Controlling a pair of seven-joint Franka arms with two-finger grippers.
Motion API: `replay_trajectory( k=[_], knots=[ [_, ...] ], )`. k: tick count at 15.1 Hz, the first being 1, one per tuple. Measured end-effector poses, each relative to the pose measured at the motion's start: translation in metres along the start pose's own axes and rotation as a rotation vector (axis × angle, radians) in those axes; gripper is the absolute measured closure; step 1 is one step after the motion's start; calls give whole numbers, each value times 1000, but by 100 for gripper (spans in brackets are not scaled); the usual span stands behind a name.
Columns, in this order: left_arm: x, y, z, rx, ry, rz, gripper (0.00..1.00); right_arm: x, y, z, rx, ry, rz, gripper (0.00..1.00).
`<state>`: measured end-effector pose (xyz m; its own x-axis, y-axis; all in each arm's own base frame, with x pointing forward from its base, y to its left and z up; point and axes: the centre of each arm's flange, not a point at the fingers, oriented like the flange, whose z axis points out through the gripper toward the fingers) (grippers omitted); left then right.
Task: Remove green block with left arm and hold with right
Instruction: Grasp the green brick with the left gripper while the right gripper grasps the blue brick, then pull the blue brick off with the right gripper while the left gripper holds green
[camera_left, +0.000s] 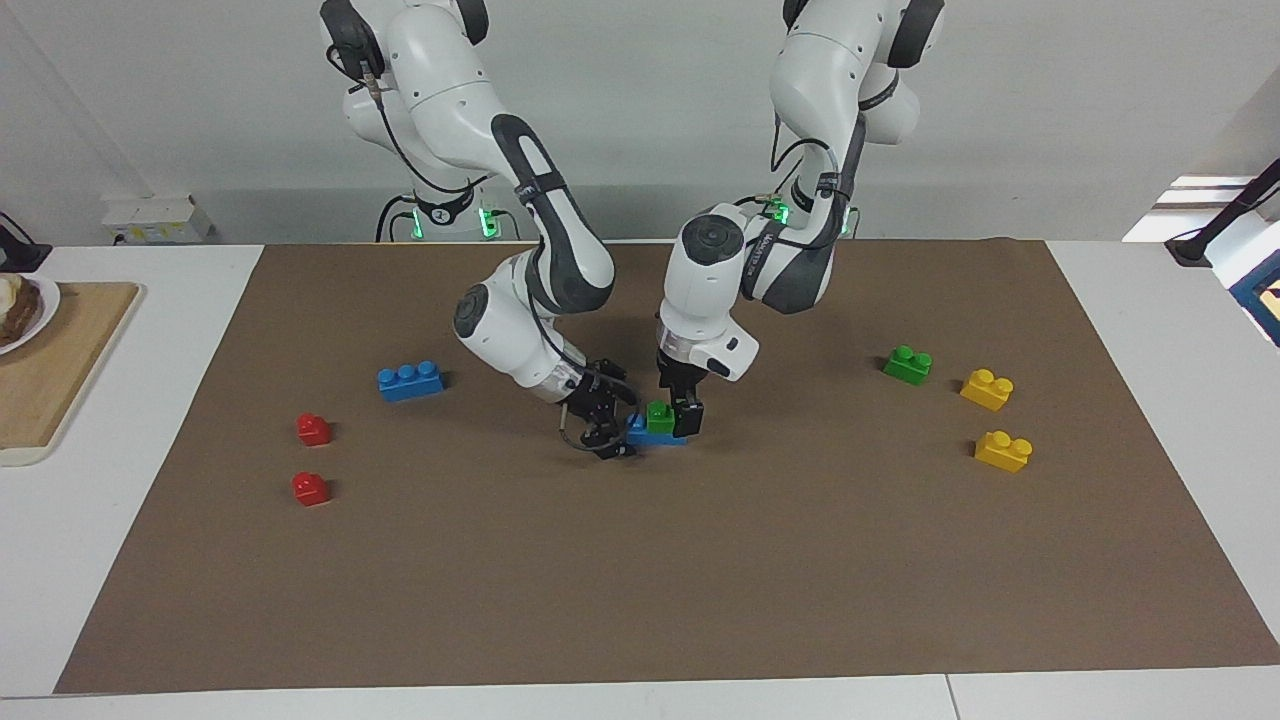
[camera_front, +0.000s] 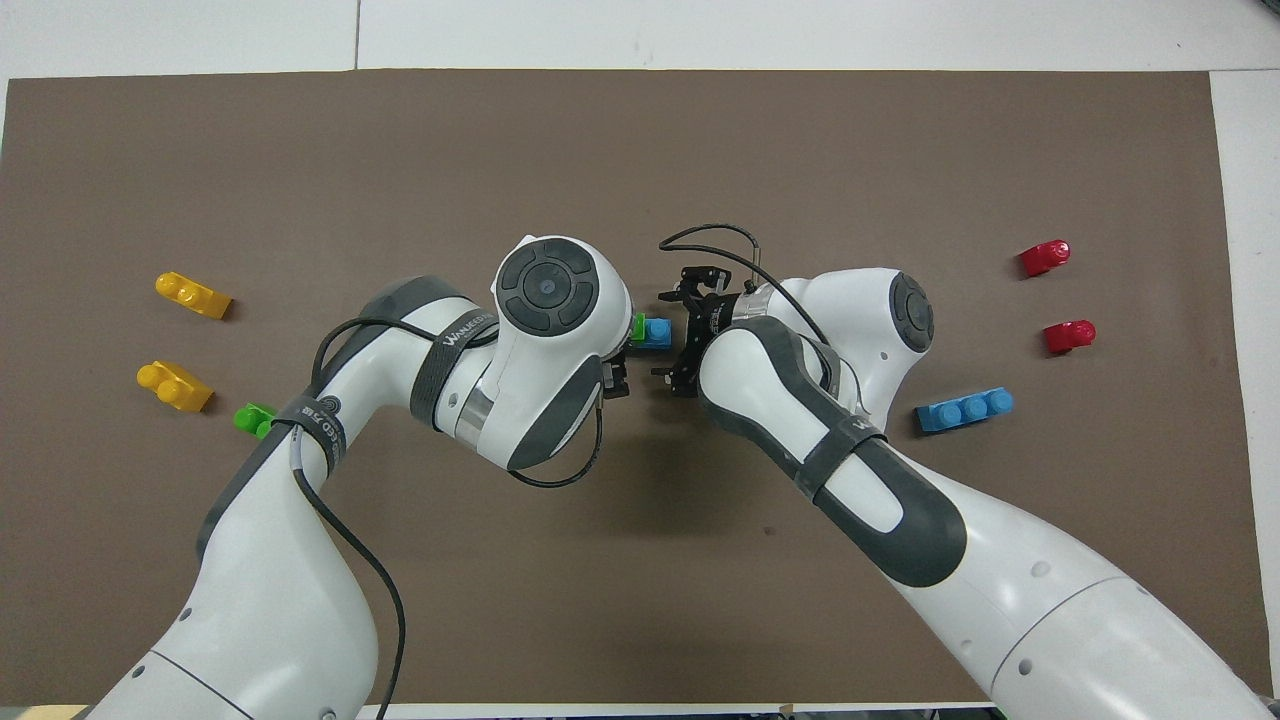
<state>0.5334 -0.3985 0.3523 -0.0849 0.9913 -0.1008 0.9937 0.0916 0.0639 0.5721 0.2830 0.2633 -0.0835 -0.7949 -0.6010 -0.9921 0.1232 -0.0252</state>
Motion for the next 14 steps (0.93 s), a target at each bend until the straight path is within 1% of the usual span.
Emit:
replay_trajectory(
  k=[2, 3, 4, 7, 8, 9, 14],
  knots=[
    [1, 0, 1, 2, 2, 0, 0, -6, 5, 5, 12, -13, 16, 10],
    [1, -1, 2, 3, 3, 0, 0, -7, 6, 7, 15, -15, 19, 11],
    [1, -1, 3, 4, 4, -1, 0, -8, 7, 8, 16, -16, 20, 20],
    [2, -2, 5, 8, 8, -1, 0, -8, 5, 7, 20, -16, 20, 53],
    [2, -2, 6, 9, 9, -1, 0, -9, 5, 6, 22, -17, 20, 61],
    [2, -2, 6, 9, 9, -2, 0, -9, 5, 6, 22, -18, 19, 65],
    [3, -2, 6, 9, 10, -14, 0, -9, 5, 7, 22, -17, 19, 65]
  ],
)
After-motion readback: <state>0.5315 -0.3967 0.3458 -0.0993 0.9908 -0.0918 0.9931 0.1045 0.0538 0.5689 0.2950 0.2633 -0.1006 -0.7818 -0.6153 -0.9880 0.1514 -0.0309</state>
